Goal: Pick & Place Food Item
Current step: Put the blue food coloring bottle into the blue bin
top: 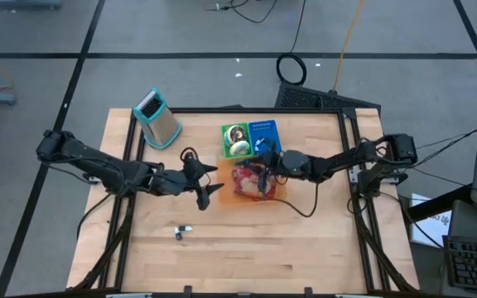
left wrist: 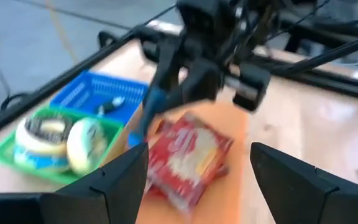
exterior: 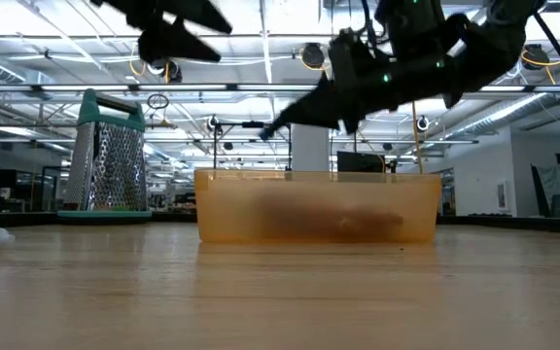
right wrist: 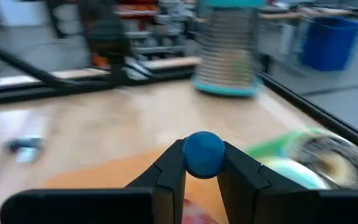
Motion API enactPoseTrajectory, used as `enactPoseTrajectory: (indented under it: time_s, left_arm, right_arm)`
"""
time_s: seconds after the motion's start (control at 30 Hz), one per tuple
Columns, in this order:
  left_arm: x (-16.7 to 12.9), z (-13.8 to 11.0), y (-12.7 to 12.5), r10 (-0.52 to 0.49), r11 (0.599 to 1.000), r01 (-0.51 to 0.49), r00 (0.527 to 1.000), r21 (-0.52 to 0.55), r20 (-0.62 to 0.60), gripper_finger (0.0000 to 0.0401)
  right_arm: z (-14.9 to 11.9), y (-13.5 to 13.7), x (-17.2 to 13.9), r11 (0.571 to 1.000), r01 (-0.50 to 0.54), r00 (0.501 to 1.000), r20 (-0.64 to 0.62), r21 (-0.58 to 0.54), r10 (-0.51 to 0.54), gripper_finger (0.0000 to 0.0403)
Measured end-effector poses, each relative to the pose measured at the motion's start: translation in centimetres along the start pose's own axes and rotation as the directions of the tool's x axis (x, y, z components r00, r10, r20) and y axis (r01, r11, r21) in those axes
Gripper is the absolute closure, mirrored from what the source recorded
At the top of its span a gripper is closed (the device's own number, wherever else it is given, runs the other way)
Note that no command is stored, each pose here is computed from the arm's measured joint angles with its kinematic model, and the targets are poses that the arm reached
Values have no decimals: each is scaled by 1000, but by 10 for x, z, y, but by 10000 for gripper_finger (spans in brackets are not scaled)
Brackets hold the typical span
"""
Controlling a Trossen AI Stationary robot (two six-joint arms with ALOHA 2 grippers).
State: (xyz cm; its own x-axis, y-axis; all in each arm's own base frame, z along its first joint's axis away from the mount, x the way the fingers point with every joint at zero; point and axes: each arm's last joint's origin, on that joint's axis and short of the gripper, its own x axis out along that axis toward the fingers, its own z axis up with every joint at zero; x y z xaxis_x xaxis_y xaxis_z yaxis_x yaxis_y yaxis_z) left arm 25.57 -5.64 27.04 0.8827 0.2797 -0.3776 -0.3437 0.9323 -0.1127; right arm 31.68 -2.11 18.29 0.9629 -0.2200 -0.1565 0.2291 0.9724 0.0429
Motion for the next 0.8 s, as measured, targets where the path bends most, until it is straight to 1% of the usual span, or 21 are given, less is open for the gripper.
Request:
enactPoseTrajectory:
  time_s: [0.13, 0.27, 0.33, 0.4, 0.5, 0.57, 0.67, 0.8]
  left_arm:
    - [3, -28, 14, 61, 996, -64, 997, -60, -56, 116]
    - [6, -55, 28, 118, 977, -133, 989, -167, -94, 116]
    - [7, -68, 33, 133, 967, -156, 983, -200, -123, 116]
    - [7, -72, 34, 123, 955, -146, 987, -259, -103, 116]
    - [9, -81, 38, 142, 946, -174, 981, -275, -132, 116]
    - [9, -81, 40, 147, 941, -179, 981, -287, -129, 116]
    - [10, -80, 42, 161, 938, -190, 979, -289, -122, 116]
    - [13, -78, 48, 189, 929, -217, 975, -299, -120, 116]
  right_arm:
    - [-13, -22, -9, 994, 106, 994, -17, 27, -106, 340]
    - [-16, -39, -23, 974, 221, 975, -15, 55, -220, 335]
    - [-19, -47, -31, 960, 276, 961, -20, 51, -276, 336]
    - [-21, -54, -42, 937, 345, 939, -19, 53, -344, 340]
    - [-30, -66, -51, 902, 428, 904, -40, 54, -426, 341]
    - [-37, -74, -56, 885, 460, 888, -68, 71, -456, 337]
    - [-41, -82, -59, 884, 455, 890, -83, 103, -449, 330]
    - [-45, -86, -60, 890, 444, 895, -104, 107, -434, 326]
